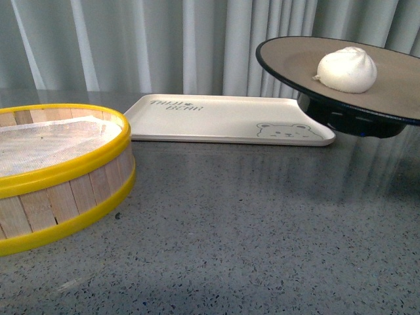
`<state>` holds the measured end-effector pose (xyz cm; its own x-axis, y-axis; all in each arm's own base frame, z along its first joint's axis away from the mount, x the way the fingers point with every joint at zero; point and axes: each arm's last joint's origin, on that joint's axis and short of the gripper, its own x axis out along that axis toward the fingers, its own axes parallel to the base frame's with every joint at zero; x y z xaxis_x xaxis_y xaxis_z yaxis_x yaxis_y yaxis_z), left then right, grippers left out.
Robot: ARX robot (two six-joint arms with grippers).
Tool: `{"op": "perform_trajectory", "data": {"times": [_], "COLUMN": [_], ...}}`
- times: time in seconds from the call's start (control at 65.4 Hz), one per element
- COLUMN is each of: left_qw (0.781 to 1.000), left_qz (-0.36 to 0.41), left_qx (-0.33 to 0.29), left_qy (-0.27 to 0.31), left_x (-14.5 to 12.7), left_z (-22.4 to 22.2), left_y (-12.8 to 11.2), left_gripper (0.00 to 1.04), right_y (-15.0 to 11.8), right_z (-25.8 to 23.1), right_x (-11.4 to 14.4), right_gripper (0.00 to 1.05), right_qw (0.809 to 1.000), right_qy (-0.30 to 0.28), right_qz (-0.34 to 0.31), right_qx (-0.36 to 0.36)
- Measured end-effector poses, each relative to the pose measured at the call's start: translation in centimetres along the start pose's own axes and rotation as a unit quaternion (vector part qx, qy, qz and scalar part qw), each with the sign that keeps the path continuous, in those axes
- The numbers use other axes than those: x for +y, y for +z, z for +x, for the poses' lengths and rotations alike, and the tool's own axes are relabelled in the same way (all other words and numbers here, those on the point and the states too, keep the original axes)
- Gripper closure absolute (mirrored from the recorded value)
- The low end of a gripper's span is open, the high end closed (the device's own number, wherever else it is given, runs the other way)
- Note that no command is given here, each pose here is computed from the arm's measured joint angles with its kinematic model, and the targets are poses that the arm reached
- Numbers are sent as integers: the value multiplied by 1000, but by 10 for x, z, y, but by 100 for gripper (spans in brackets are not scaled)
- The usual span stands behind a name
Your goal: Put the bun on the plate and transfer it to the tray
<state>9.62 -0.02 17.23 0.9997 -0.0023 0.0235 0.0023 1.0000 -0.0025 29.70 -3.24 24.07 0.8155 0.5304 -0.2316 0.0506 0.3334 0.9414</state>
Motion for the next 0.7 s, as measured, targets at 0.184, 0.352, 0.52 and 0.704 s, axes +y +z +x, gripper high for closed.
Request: {"op": "perform_trajectory", "data": {"times": [0.184, 0.352, 0.52, 0.704], "left_qw": [1000, 1000, 1000, 1000], "left_qz": [0, 0, 0, 0], "left_qx": [0, 0, 0, 0], "left_qy": [0, 0, 0, 0], "left_x": [0, 0, 0, 0], "left_z": [0, 0, 0, 0], "left_y": [0, 0, 0, 0], "left_gripper": [7, 7, 7, 7], "right_y": [31, 54, 77, 98], "right_z": [21, 53, 93, 129], "right_x": [13, 22, 28, 34], "right_gripper": [101, 101, 101, 101], "right_qw": [1000, 999, 999, 998], "right_qy": [-8, -20, -37, -51], "right_qz": [-1, 10, 29, 38], "right_qx": [-28, -27, -13, -9]}}
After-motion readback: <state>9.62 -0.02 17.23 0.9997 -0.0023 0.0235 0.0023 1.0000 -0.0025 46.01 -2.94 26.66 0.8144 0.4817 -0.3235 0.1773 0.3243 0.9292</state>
